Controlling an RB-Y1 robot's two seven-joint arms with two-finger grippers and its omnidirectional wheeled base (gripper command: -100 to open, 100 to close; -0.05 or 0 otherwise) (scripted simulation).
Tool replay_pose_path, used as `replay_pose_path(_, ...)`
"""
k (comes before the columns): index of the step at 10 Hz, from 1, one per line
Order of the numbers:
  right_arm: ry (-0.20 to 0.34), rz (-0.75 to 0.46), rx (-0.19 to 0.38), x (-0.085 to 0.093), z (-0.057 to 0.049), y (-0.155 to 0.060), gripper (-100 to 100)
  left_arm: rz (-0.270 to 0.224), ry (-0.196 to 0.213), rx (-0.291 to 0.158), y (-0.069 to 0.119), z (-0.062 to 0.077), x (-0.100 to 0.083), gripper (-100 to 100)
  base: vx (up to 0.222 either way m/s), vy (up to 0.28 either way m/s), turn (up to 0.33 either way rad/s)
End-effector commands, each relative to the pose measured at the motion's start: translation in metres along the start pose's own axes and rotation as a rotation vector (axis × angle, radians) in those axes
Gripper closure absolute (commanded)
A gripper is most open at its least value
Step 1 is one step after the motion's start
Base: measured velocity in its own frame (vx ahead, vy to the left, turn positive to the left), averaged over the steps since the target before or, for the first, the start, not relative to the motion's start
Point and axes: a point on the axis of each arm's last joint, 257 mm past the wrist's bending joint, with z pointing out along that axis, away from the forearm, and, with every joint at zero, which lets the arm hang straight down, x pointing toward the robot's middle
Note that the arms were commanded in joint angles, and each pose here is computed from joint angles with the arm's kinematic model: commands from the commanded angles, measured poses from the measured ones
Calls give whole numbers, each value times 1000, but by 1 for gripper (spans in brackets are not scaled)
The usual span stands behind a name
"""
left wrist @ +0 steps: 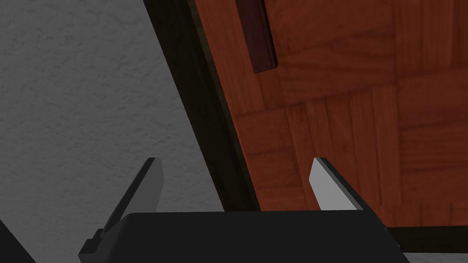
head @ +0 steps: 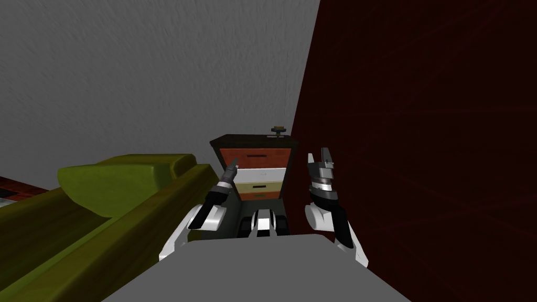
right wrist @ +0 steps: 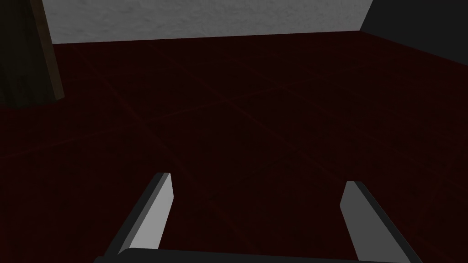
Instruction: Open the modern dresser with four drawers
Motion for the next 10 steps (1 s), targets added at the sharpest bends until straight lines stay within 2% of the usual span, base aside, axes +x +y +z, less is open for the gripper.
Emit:
replay_pose_path(1,0,0,0,0,0,0,0,-1,12,-54,12,4,10,-100,68,-35,25)
replay_pose_path(6,0,0,0,0,0,0,0,-36,15,-142,28,11,31,-100,64,-22,28)
replay_pose_path(10,0,0,0,0,0,0,0,-114,-14,-183,28,19,45,-100,42,-16,18)
